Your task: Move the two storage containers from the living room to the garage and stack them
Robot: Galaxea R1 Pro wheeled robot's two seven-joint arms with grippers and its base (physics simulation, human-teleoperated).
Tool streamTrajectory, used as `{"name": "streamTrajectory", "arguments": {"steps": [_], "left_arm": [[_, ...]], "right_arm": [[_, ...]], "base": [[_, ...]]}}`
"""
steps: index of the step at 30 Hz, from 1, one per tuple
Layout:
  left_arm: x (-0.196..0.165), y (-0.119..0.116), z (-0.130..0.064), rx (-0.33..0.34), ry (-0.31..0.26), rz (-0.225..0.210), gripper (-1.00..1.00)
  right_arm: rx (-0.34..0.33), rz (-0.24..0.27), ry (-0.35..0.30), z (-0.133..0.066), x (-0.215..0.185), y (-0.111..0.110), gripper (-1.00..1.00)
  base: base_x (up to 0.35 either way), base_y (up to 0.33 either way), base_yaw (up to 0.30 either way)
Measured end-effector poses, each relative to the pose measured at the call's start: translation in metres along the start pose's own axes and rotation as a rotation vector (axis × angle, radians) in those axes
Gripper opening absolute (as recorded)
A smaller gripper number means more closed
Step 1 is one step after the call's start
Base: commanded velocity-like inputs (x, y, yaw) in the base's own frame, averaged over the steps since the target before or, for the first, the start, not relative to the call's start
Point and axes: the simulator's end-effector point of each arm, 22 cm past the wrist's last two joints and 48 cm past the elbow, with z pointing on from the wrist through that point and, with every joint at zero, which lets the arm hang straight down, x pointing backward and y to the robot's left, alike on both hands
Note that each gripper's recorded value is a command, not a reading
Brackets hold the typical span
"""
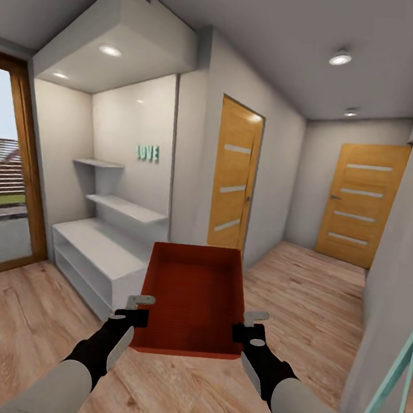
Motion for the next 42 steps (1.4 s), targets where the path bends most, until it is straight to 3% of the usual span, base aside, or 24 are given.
{"name": "streamTrajectory", "arguments": {"steps": [34, 42], "left_arm": [[-0.0001, 0.0001, 0.0, 0.0, 0.0, 0.0, -1.0], [0.0002, 0.0001, 0.0, 0.0, 0.0, -0.001, -1.0]], "right_arm": [[0.0, 0.0, 0.0, 0.0, 0.0, 0.0001, -1.0], [0.0, -0.001, 0.0, 0.0, 0.0, 0.0001, -1.0]], "base": [[0.323, 0.101, -0.288], [0.323, 0.107, -0.062]]}}
